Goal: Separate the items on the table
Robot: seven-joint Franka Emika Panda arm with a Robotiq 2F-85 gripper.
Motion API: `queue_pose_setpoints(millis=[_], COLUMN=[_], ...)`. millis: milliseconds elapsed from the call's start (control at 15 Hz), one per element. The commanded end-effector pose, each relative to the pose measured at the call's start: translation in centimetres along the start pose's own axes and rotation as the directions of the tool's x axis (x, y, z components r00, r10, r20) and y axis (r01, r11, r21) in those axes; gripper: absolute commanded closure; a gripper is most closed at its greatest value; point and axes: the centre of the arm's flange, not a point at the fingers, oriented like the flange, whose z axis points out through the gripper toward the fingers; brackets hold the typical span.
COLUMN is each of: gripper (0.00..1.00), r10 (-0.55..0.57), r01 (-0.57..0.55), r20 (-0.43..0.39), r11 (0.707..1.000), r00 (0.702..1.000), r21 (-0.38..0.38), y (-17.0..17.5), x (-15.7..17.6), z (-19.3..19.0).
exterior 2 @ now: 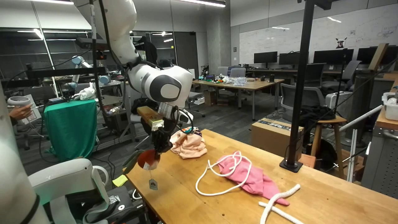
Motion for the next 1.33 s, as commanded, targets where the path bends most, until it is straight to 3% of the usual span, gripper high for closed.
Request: queue_pose_setpoints(millis=[0,200,533,600,733,1067,1267], gripper=[0.93,0.93,0.91,0.66,0.59,0.2,0.01], r10=[0.074,0.151,0.213,0.219,0.233,0.233,0.177], r01=[-0.065,-0.132,-0.186,-0.192,-0.206,-0.201,-0.134], r20=[-0.05,-0.057,-0.056,-0.055,-0.051,-0.077,-0.22], r11=[0.985,0.957,0.933,0.931,0.928,0.934,0.971], r00=[0.996,0.987,0.975,0.974,0.971,0.969,0.959], r21=[0.161,0.257,0.309,0.309,0.311,0.294,0.2], y=[-1.0,-1.7,-2.4,-2.5,-2.4,-1.9,-0.9], x=[0.7,1.1,1.3,1.4,1.6,2.1,3.4], z=[1.8,3.1,5.0,5.1,5.3,5.2,4.2])
